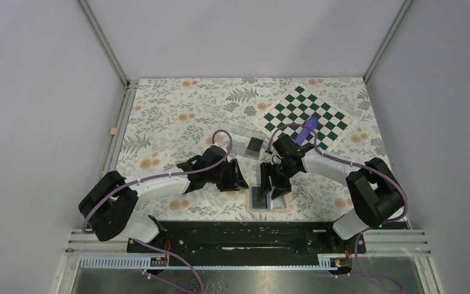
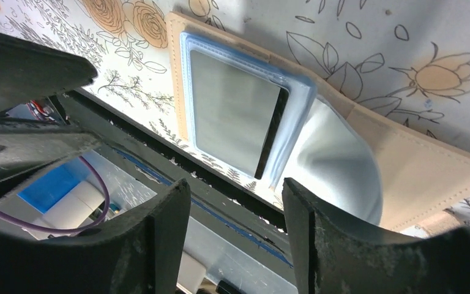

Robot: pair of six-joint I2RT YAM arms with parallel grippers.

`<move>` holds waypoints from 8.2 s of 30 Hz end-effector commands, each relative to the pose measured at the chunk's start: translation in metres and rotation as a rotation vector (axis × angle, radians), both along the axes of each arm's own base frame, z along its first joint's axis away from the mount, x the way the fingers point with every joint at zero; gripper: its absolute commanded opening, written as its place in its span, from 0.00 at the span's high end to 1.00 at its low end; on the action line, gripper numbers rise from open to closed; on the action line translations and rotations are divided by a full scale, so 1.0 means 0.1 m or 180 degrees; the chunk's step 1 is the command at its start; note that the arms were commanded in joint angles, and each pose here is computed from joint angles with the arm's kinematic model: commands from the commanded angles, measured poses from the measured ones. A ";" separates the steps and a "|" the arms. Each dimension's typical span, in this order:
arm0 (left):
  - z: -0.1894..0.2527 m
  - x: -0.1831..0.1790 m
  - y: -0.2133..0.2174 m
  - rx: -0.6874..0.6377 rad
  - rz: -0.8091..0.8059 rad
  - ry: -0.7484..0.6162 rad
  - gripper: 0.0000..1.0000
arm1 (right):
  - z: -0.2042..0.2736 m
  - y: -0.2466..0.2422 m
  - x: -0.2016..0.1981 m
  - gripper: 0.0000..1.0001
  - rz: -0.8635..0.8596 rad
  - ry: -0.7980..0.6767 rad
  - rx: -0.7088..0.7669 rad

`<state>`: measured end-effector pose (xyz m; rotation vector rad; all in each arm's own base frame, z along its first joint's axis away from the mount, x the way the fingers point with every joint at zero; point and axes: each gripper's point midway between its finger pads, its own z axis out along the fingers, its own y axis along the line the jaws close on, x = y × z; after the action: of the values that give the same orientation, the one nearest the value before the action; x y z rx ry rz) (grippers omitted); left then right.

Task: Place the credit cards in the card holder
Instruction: Turn over the card slot in the card holder, then pick up the credit card from the storage box.

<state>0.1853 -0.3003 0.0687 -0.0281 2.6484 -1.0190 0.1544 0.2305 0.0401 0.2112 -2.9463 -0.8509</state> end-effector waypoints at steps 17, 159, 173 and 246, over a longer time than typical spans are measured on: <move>-0.11 -0.12 -0.46 -0.0695 -0.0176 0.0249 0.57 | -0.30 -0.19 -0.08 0.77 0.0071 0.0094 -0.0386; 0.66 -0.19 -1.29 -0.1189 -0.0888 -0.0020 0.55 | 0.72 -0.50 0.46 0.28 -0.0494 -0.0843 0.0129; 0.97 0.74 -0.41 -0.0994 -0.0467 -0.0522 0.52 | 0.92 -0.23 1.03 0.27 -0.0483 -0.0851 0.0265; 0.04 1.90 -0.41 0.0455 -0.0460 0.0018 0.99 | 0.30 0.15 1.82 0.93 -0.0610 -0.0139 0.0303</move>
<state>0.3662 -0.3232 0.0378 0.1256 2.8748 -0.7913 0.3396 0.2402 0.0641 -0.0648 -3.0490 -0.9745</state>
